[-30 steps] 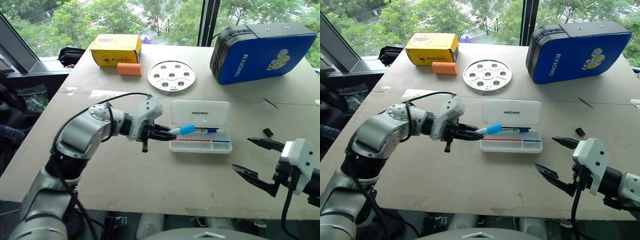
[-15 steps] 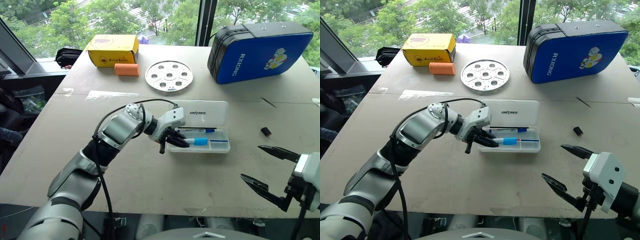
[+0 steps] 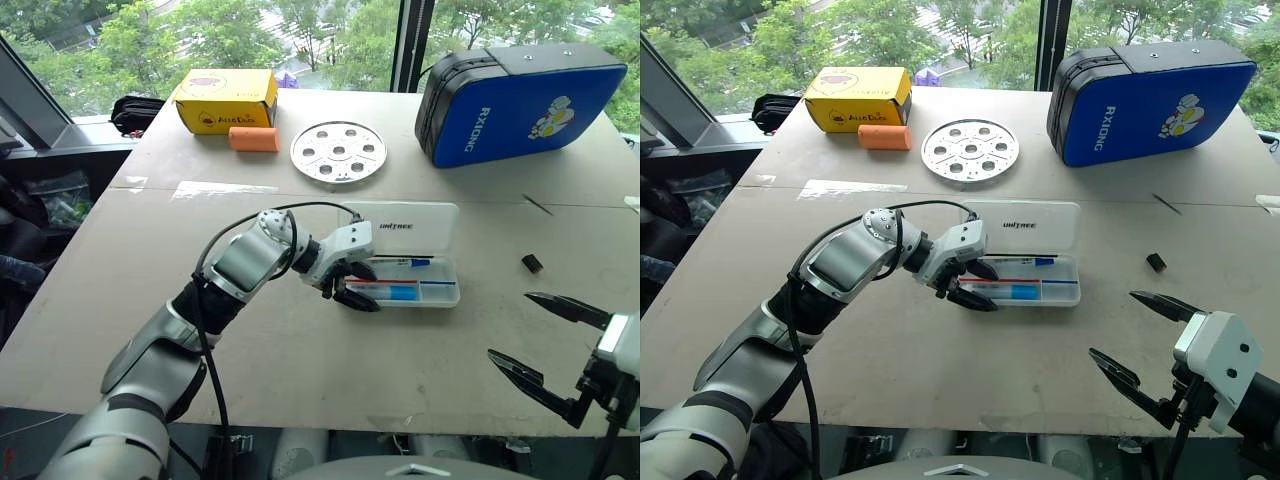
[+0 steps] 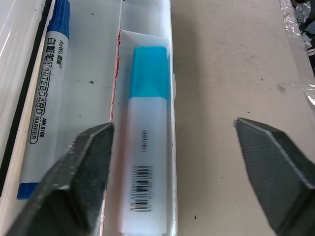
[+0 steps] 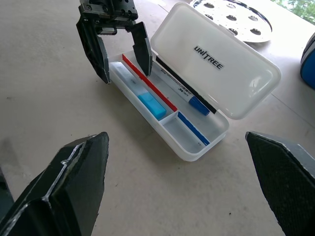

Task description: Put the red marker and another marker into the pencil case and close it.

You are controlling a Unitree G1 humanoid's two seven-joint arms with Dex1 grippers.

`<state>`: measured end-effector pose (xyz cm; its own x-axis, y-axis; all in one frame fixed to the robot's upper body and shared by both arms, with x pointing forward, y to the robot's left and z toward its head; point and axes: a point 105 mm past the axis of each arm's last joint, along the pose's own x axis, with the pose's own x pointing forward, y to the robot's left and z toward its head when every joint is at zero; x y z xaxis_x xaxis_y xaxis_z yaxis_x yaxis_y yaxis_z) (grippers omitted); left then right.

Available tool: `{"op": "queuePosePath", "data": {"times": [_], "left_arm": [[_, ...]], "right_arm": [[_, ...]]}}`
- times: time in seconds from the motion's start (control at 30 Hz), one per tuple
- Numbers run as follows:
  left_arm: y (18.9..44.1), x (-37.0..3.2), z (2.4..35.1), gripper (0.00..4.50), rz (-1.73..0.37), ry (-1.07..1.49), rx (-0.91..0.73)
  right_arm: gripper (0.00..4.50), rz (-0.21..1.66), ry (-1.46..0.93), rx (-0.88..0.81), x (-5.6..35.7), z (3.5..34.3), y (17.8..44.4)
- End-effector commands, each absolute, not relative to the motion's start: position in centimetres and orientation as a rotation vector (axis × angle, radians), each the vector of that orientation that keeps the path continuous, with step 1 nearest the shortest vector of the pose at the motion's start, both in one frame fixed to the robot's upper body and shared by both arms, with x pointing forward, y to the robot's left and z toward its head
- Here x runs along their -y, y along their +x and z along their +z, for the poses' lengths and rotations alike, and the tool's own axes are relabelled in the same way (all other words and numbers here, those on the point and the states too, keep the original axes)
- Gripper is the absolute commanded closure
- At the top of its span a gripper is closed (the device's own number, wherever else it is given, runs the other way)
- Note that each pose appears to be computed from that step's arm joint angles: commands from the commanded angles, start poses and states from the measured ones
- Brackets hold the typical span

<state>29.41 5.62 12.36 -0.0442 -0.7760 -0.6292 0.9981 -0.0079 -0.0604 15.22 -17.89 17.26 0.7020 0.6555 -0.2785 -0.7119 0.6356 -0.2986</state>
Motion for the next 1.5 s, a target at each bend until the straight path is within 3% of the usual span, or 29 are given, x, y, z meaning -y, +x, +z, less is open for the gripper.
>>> {"op": "queuePosePath", "data": {"times": [0.03,0.17,0.43,0.67,0.9,0.97,1.03,1.1,1.13,1.2,1.23,1.3,1.4,1.5], "left_arm": [[29.0,-6.2,14.2,0.21,-1.533,0.472,-0.523],[28.0,-7.0,14.8,0.21,-1.549,0.432,-0.491],[24.7,-8.9,17.3,0.21,-1.617,0.237,-0.325],[21.6,-9.9,23.5,0.08,-1.593,0.229,-0.175],[20.1,-9.8,22.2,0.08,-1.504,0.278,-0.144],[20.1,-9.7,21.8,0.0,-1.478,0.275,-0.137],[19.9,-9.7,21.4,0.0,-1.463,0.269,-0.136],[19.8,-9.8,21.0,0.0,-1.447,0.256,-0.136],[19.8,-9.8,20.9,0.0,-1.442,0.251,-0.134],[19.7,-9.8,20.7,0.0,-1.436,0.244,-0.123],[19.7,-9.8,20.6,0.0,-1.432,0.234,-0.114],[19.8,-9.7,20.5,0.0,-1.436,0.217,-0.085],[19.8,-9.9,20.2,0.0,-1.45,0.21,-0.085],[19.7,-10.9,19.7,0.0,-1.465,0.193,-0.128]], "right_arm": [[0.0,0.793,-0.437,-0.113,17.4,17.9,15.1],[0.0,0.782,-0.43,-0.126,17.6,17.7,15.7],[0.0,0.513,-0.502,-0.273,22.1,15.8,20.5],[0.0,0.272,-0.445,-0.46,27.4,14.6,27.5],[0.0,0.317,-0.311,-0.609,27.5,12.9,31.7],[0.54,0.312,-0.299,-0.646,28.0,12.3,32.3],[1.55,0.327,-0.301,-0.672,28.1,11.9,32.4],[2.13,0.338,-0.302,-0.695,28.2,11.5,32.4],[2.68,0.338,-0.302,-0.701,28.2,11.4,32.4],[3.36,0.341,-0.301,-0.708,28.3,11.4,32.3],[3.96,0.342,-0.302,-0.709,28.3,11.4,32.3],[4.48,0.353,-0.309,-0.696,28.2,11.7,32.2],[4.48,0.44,-0.317,-0.617,26.6,13.1,32.1],[4.48,0.845,-0.436,-0.41,19.3,16.7,29.4]]}}
